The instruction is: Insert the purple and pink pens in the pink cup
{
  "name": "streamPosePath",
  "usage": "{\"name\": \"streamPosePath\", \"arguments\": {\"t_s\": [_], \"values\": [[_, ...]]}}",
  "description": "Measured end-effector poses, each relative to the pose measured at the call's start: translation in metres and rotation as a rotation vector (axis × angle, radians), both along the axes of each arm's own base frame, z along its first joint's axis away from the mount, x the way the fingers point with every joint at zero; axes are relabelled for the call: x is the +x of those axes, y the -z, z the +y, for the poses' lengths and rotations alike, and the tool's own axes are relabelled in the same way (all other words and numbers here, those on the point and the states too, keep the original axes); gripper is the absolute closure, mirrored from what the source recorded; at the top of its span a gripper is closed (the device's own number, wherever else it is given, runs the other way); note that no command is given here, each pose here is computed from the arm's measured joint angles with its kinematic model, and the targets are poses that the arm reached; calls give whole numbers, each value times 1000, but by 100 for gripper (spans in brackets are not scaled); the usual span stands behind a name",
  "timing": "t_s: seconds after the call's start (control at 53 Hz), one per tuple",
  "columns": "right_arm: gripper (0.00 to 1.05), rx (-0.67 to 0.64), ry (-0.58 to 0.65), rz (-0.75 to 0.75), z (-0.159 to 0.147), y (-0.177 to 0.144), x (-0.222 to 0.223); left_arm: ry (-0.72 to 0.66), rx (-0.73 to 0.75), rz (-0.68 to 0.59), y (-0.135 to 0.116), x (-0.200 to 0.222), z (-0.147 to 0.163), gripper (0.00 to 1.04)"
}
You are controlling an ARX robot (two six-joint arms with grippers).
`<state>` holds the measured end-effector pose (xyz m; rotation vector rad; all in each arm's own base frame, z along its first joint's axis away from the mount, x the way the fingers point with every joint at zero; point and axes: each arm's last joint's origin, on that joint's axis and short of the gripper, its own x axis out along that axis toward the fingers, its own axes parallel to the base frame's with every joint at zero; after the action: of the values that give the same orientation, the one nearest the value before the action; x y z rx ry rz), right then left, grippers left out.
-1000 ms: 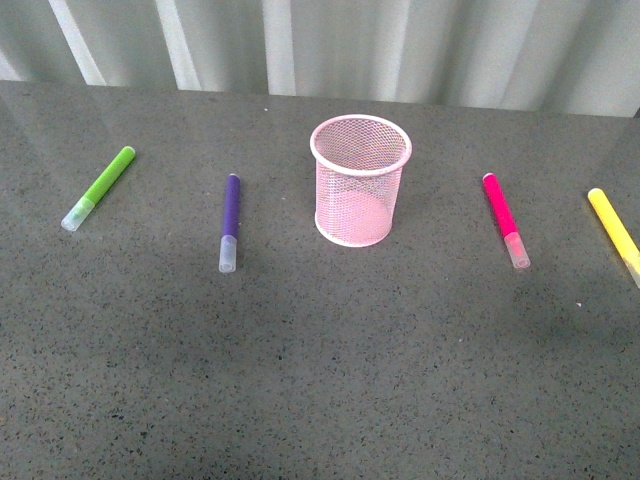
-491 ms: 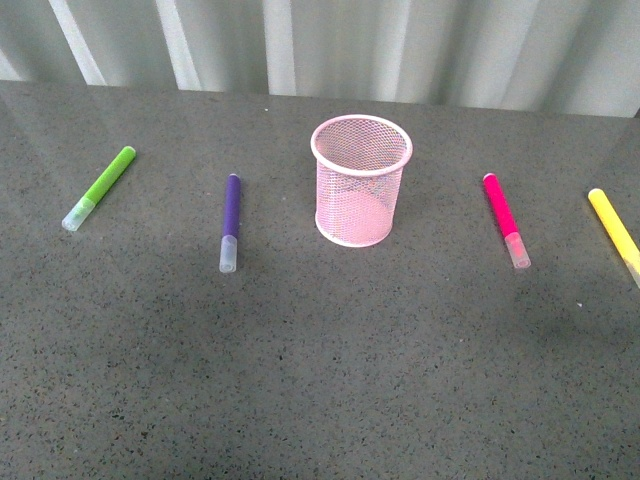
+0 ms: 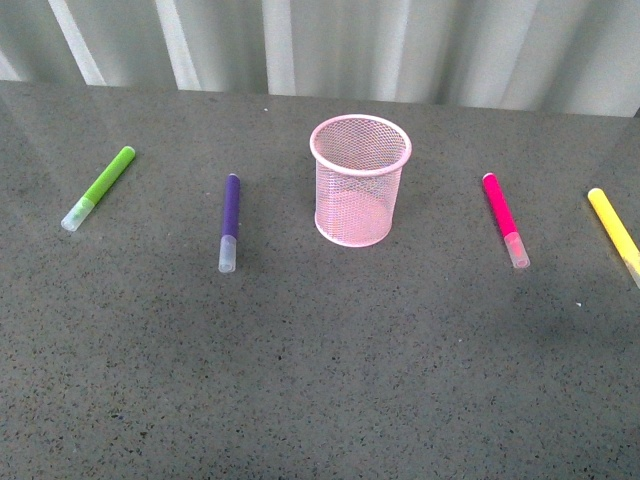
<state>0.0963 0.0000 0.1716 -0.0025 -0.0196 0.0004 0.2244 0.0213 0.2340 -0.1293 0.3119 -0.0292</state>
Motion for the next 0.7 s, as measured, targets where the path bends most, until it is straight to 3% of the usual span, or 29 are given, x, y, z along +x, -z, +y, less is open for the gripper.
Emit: {"name": "streamPosePath", "arguments": {"t_s": [0.189, 0.321, 0.698], "values": [[7, 0, 0, 0, 0, 0, 0, 58, 31, 299, -6, 71, 8, 7], [7, 0, 0, 0, 0, 0, 0, 151, 77, 460, 15, 120, 3, 7], [7, 0, 0, 0, 0, 0, 0, 242, 87, 584, 59, 162, -22, 7]]}}
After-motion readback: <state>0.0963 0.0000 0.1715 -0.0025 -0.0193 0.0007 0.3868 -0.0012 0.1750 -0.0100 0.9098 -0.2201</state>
